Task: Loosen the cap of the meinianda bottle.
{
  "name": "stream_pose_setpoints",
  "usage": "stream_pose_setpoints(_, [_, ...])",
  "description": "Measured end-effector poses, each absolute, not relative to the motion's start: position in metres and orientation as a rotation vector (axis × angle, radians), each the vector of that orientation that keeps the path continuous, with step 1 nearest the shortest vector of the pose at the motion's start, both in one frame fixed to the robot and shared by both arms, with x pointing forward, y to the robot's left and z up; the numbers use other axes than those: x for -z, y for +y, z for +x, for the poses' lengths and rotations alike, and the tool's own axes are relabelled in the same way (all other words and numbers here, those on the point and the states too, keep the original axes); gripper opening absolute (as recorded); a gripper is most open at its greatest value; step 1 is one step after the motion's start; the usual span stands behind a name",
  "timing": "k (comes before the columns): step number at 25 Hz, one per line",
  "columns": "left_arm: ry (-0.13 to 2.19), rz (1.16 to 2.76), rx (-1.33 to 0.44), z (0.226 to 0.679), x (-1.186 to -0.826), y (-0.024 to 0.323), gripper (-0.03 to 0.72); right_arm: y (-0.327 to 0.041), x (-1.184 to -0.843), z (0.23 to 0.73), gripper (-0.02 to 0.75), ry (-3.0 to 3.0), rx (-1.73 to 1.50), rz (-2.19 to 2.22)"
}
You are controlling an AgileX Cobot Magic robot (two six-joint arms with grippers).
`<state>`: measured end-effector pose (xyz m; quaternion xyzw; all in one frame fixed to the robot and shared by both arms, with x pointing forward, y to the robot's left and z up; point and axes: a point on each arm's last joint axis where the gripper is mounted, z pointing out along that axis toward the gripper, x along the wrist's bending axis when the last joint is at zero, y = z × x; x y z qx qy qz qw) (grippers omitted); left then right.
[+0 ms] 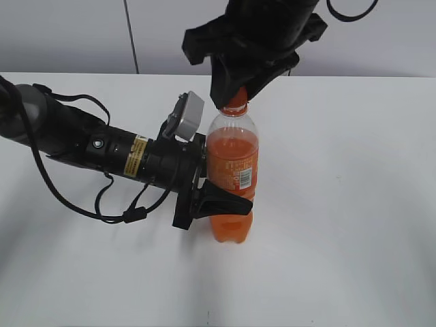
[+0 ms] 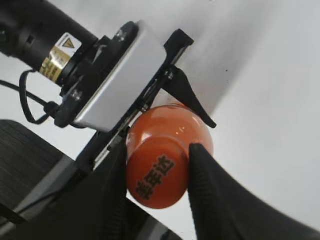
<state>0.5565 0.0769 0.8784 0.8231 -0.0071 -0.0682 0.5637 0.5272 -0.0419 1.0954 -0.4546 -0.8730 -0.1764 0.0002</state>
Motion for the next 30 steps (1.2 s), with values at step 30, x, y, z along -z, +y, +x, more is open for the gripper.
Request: stream_pose_setpoints(30, [-0.046, 1.934, 0.172, 0.5549, -0.8786, 0.078, 0.412, -0.0391, -1.0965, 0.5242, 0.274, -3.242, 0.55, 0.413])
